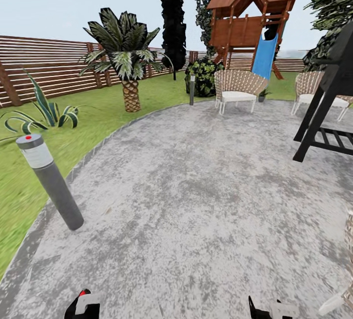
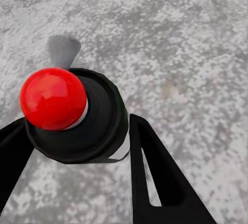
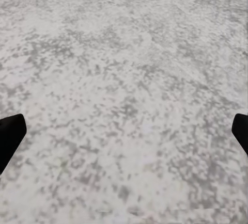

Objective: Pick up the pesticide atomizer in the garden and spray insectifuge to fully cover both potted plants in the garden.

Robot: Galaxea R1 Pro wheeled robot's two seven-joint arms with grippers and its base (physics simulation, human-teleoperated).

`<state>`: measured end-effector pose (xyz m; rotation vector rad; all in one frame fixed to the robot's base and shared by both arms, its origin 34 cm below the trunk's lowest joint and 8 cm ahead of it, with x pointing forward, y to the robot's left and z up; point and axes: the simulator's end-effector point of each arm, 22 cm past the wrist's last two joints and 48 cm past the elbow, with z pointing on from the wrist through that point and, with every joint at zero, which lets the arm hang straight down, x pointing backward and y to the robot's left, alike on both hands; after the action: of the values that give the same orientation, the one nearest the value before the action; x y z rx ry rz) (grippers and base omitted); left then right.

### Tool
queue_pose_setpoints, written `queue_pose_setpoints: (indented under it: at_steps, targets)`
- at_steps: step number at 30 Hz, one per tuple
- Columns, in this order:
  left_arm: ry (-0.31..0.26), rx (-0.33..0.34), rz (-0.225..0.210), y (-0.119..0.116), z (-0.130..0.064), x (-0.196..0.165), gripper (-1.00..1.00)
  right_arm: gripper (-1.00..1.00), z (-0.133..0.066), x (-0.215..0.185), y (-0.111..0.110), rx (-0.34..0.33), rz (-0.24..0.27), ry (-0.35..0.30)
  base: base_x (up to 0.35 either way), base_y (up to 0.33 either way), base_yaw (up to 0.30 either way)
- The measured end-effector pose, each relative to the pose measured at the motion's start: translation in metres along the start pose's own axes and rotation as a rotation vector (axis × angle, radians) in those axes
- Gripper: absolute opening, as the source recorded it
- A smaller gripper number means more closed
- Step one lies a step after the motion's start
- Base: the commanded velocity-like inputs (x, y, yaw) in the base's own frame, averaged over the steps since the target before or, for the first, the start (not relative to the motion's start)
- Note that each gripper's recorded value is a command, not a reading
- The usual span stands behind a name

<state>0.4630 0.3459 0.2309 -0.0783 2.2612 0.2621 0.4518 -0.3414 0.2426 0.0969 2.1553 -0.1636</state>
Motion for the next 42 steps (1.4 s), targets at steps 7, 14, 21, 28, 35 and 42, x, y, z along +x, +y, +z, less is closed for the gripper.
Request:
queue_pose_setpoints:
  at_steps: [7, 14, 21, 28, 35, 42]
  targets:
    - [0.0, 0.0, 0.0, -0.0001, 0.0, 0.0, -1.0, 1.0, 0.0, 0.0, 0.0006, -0.002, -0.001, 0.0, 0.337, 0.0, -0.009]
    - [0.0, 0.0, 0.0, -0.0001, 0.0, 0.0, -1.0, 1.0, 0.0, 0.0001, 0.0008, -0.003, -0.001, 0.0, 0.337, 0.002, -0.12]
    - [0.0, 0.0, 0.0, -0.0001, 0.0, -0.0001, -1.0, 1.0, -0.0002, 0.0006, 0.0015, -0.005, -0.001, 0.001, 0.337, 0.063, -0.21]
    - [0.0, 0.0, 0.0, -0.0001, 0.0001, -0.0001, -1.0, 1.0, -0.0004, 0.0008, 0.0023, -0.007, -0.001, 0.002, 0.337, 0.08, -0.289]
    - [0.0, 0.001, -0.001, -0.0012, -0.0001, 0.0, -1.0, 1.0, -0.0004, 0.0009, 0.0025, -0.007, -0.001, 0.002, 0.337, 0.08, -0.299]
    - [0.0, 0.001, -0.001, -0.0012, -0.0001, 0.0, -1.0, 1.0, -0.0004, 0.0008, 0.0025, -0.007, -0.001, 0.002, 0.337, 0.07, -0.299]
